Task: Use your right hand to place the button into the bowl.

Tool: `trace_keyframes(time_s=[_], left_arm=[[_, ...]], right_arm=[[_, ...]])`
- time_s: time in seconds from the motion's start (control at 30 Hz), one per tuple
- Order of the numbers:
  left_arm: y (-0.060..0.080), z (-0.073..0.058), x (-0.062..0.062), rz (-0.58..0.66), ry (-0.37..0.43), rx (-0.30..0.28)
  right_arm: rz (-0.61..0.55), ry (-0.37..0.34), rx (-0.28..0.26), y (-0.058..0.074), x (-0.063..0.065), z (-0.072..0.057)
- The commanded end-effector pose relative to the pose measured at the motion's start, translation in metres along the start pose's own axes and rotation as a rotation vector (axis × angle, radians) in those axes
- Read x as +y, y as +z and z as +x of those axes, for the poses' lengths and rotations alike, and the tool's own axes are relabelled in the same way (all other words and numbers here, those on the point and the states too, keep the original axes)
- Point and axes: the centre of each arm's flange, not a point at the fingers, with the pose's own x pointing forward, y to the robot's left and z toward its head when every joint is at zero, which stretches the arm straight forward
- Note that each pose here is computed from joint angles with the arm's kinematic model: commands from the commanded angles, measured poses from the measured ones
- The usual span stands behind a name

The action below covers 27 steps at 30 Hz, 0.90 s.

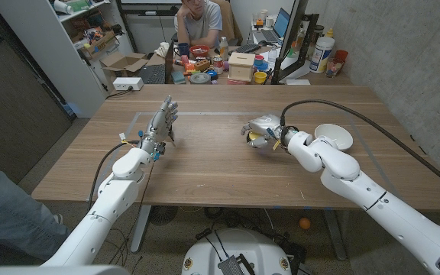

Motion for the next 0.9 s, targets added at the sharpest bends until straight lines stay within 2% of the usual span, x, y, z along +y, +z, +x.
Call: trace_keyframes(time_s=[0.03, 0.57, 0.9], left_arm=[[0.002, 0.001, 0.001, -0.002, 0.001, -0.009], [-0.001, 0.002, 0.001, -0.010, 0.002, -0.008], [-0.004, 0.001, 0.003, -0.017, 0.008, -0.008]], right_arm=[[-0.020, -0.010, 0.002, -0.008, -0.022, -0.005], [-0.070, -0.035, 0.019, -0.020, -0.048, -0.012], [-0.083, -0.030, 0.081, -0.040, -0.059, -0.014]])
